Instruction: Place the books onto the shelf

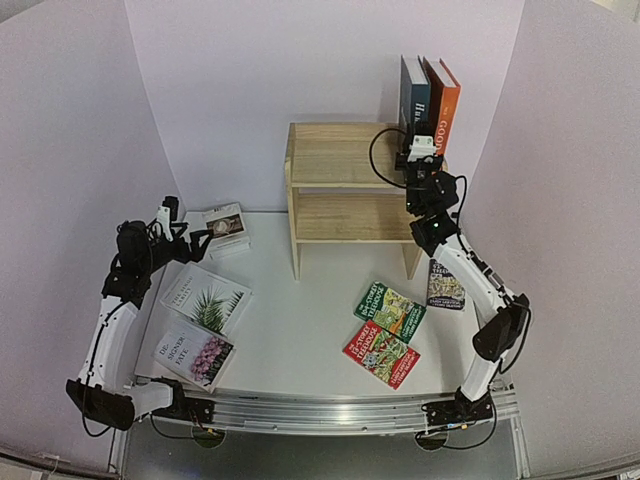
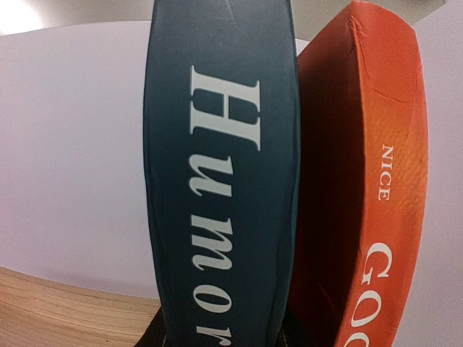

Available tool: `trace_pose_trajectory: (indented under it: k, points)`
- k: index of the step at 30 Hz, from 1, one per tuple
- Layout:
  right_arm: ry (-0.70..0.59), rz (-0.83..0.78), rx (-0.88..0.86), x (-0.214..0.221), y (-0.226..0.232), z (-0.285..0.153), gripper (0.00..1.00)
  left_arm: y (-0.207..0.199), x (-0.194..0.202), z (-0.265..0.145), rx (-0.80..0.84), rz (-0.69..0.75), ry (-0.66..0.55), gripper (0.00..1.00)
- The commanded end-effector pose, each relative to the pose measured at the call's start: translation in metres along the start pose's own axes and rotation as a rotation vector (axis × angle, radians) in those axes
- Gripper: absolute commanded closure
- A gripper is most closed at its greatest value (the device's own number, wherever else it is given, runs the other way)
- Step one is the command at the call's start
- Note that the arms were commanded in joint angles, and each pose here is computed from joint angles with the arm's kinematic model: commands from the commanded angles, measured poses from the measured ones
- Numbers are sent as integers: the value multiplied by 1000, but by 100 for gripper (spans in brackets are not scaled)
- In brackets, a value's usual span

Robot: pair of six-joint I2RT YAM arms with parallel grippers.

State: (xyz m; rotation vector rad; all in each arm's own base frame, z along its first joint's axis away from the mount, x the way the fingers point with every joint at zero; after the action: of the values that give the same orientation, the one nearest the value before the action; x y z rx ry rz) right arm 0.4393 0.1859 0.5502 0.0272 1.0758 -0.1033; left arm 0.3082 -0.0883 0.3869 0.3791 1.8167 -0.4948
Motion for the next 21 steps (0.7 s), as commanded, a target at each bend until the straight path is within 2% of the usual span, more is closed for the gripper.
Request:
trace_pose_trajectory:
  k: [1,5,8,13,21]
  points:
    - [-63,60,63,-27,-22,-3,95,-3,-15,-1,21,30,-45,0]
    - [-58,75,68,-24,-22,-2,94,-3,-16,0,22,25,-46,0]
    - [-56,89,71,-23,-22,-3,85,-3,-16,-1,21,24,-44,0]
    - [-58,101,67,-28,-26,-7,63,-4,-12,-2,29,16,-33,0]
    - [-61,132,39,-39,-29,-17,51,-7,-8,0,59,-2,-24,0]
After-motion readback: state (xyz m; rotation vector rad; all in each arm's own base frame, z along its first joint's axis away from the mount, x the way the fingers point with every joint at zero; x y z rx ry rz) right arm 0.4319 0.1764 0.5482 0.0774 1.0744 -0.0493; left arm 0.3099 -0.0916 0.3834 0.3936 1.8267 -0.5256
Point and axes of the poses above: each gripper's point midway between its finger pads, its own z axis out along the fingers, its own y axis along the line the jaws close on, x = y × z, the point moved 5 cm from there along -z, back along the fingers, and after that the axes turned 4 degrees about z, right-handed, at the moved point
